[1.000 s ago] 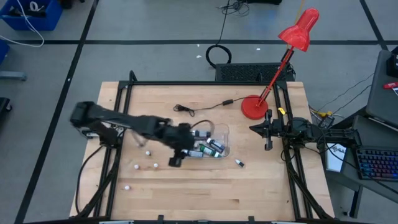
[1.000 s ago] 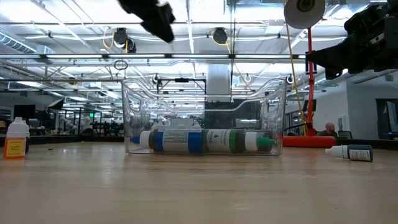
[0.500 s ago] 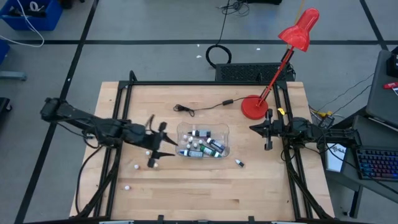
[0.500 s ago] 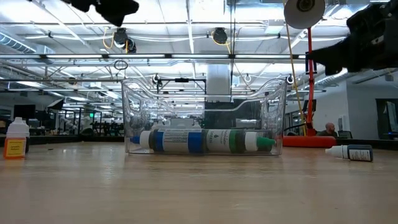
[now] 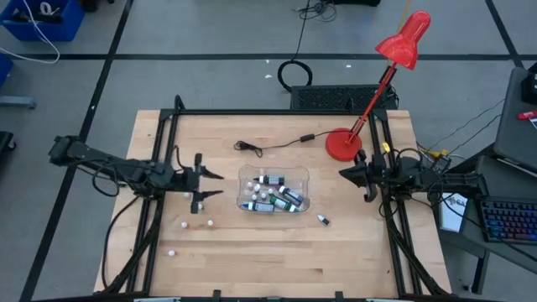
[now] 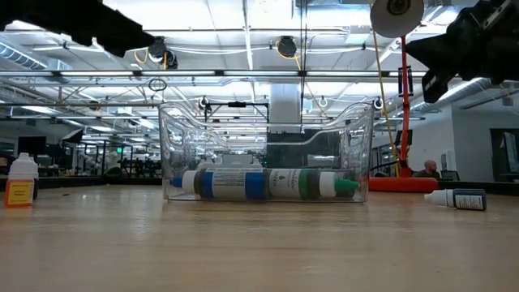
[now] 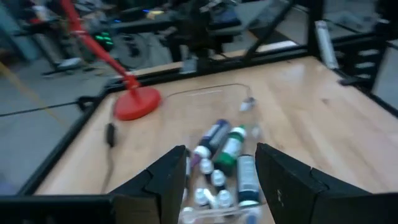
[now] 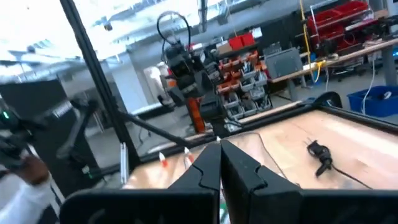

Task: Pick & Place food coloring
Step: Put the small blue food coloring bottle into the transparent bin

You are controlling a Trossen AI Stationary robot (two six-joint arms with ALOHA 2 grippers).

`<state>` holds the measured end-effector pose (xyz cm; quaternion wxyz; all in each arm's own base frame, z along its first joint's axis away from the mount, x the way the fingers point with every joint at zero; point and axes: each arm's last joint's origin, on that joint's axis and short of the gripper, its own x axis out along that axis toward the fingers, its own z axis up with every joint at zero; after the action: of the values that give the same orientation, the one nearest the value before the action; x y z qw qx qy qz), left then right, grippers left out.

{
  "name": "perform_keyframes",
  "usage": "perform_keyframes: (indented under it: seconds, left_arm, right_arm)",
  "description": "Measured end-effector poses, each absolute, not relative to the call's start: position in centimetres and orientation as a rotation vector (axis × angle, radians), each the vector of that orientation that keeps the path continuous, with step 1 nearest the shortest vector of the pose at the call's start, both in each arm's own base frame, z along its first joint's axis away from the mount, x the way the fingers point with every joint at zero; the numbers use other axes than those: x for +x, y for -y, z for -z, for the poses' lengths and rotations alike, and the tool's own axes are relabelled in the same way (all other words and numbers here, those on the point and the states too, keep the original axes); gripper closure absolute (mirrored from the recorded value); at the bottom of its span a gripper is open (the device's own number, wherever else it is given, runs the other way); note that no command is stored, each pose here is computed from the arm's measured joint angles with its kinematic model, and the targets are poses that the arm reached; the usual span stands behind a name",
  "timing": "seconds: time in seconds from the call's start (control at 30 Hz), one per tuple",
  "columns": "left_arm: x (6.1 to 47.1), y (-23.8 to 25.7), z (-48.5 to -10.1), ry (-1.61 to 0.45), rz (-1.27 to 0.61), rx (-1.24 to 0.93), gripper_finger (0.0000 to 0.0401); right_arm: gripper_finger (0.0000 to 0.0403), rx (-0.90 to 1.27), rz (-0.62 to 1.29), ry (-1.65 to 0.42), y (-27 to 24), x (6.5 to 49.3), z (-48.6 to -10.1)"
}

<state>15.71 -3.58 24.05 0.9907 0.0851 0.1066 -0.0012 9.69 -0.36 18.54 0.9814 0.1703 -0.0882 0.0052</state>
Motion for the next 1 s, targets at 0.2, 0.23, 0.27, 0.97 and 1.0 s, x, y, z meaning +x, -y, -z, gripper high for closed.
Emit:
perform_keyframes:
  seconds: [0.2,0.23,0.27,0.97,1.0]
  left_arm:
    - [14.2,3.1,-23.2,-0.187,-0.019,0.199,0.0205]
    - [14.0,3.0,-23.0,-0.184,-0.033,0.204,0.0205]
    - [13.8,2.9,-22.9,-0.181,-0.051,0.206,0.0205]
    - [10.4,1.5,-21.4,-0.206,-0.189,0.219,0.0206]
    - [10.3,1.5,-21.5,-0.200,-0.197,0.208,0.0206]
  right_arm:
    - [0.0403,0.494,-0.022,0.142,0.3,9.7,-18.2]
    - [0.0403,0.549,-0.024,0.129,0.3,9.8,-18.1]
    - [0.0403,0.600,-0.024,0.120,0.3,9.8,-18.0]
    - [0.0403,0.618,0.046,0.031,0.5,10.0,-17.0]
    - [0.0403,0.608,0.023,0.021,0.4,10.1,-17.0]
